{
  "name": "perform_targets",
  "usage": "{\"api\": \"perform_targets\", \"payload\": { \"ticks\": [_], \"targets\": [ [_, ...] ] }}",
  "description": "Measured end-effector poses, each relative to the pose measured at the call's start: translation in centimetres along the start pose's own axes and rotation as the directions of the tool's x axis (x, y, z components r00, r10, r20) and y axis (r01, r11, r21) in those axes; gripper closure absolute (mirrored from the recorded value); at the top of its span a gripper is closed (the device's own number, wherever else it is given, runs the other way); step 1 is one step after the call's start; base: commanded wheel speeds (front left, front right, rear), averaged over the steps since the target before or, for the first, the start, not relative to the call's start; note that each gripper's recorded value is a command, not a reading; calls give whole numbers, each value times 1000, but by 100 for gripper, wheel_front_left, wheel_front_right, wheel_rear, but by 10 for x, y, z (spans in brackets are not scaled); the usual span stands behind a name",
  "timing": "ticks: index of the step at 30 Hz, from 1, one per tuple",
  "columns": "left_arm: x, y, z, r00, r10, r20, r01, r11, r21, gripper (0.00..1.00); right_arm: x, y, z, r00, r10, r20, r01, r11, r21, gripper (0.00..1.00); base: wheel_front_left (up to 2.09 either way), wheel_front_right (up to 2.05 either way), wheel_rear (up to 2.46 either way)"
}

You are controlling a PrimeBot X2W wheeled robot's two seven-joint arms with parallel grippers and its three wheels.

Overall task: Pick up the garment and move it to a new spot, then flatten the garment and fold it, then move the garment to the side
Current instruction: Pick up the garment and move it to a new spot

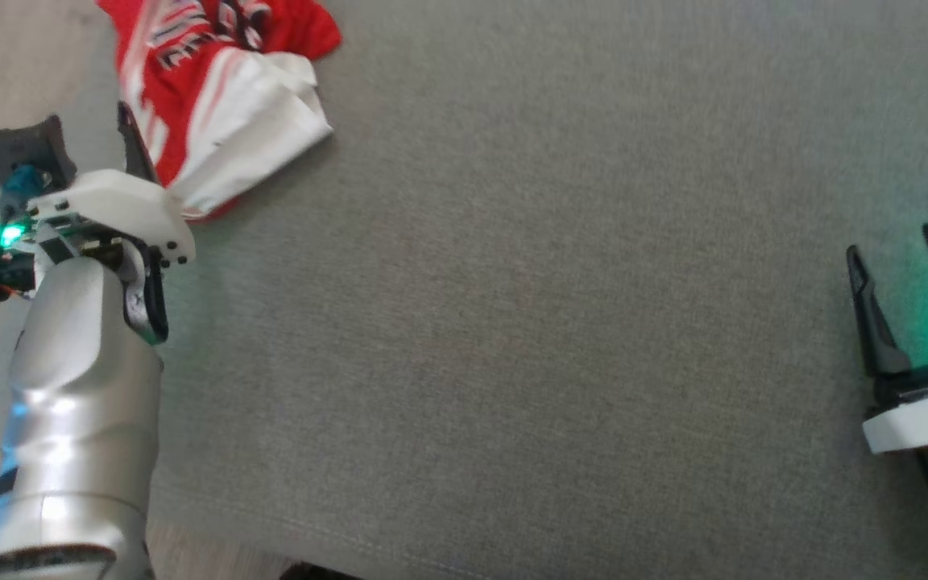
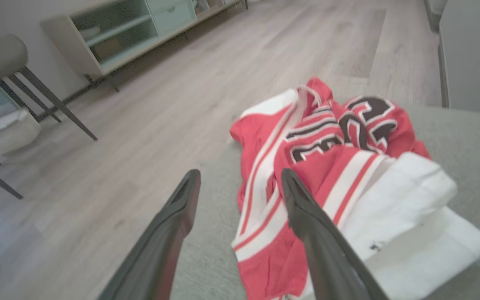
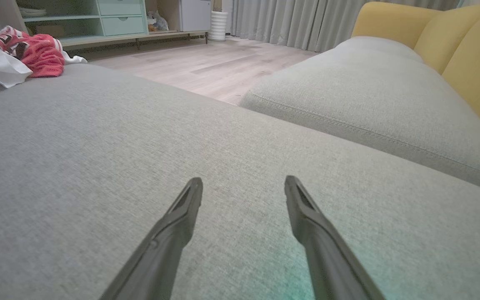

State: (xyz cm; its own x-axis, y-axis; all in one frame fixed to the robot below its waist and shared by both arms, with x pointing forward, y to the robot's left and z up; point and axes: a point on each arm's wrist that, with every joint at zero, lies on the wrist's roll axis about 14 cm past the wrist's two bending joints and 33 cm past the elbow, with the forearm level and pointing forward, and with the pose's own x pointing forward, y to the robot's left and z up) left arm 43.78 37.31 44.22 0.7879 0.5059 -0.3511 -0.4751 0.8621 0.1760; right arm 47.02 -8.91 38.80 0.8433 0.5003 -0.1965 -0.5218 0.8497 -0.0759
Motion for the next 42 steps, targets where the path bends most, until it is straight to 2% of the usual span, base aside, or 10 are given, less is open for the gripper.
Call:
{"api": "perform_targets", "payload": {
  "ticks": [7,10,11,12,18,28,35,39,40,42],
  "targets": [
    [13,-27,-91,946,-61,-318,69,997,15,0,5,-14,-25,999,-14,-29,14,1000,5,0,0,0,0],
    [21,-35,-97,936,-77,-344,87,996,13,0,7,-19,-29,999,-19,-28,19,1000,2,0,0,0,0],
    [24,-37,-95,937,-79,-340,89,996,14,63,7,-20,-30,999,-21,-27,21,1000,3,0,0,0,0],
    [27,-39,-92,941,-82,-328,92,996,14,100,8,-21,-31,999,-22,-27,23,1000,4,0,0,0,0],
    [27,-37,-70,977,-105,-186,114,993,41,100,8,-17,-26,1000,-19,-24,19,1000,-3,0,0,0,0],
    [19,-10,64,970,-151,189,107,969,225,100,-13,16,16,999,-41,31,39,997,62,0,0,0,0],
    [-20,-32,171,852,-291,434,158,935,318,100,-51,26,47,988,-128,91,114,983,142,0,0,0,0],
    [-58,-58,234,732,-376,568,190,913,360,100,-80,22,62,971,-202,129,179,970,166,0,0,0,0],
    [-58,-58,234,732,-376,568,190,913,360,100,-80,22,62,971,-202,129,179,970,166,0,0,0,0],
    [-82,-79,263,653,-427,626,220,898,382,100,-98,18,65,960,-243,139,218,960,174,0,0,0,0]
  ]
}}
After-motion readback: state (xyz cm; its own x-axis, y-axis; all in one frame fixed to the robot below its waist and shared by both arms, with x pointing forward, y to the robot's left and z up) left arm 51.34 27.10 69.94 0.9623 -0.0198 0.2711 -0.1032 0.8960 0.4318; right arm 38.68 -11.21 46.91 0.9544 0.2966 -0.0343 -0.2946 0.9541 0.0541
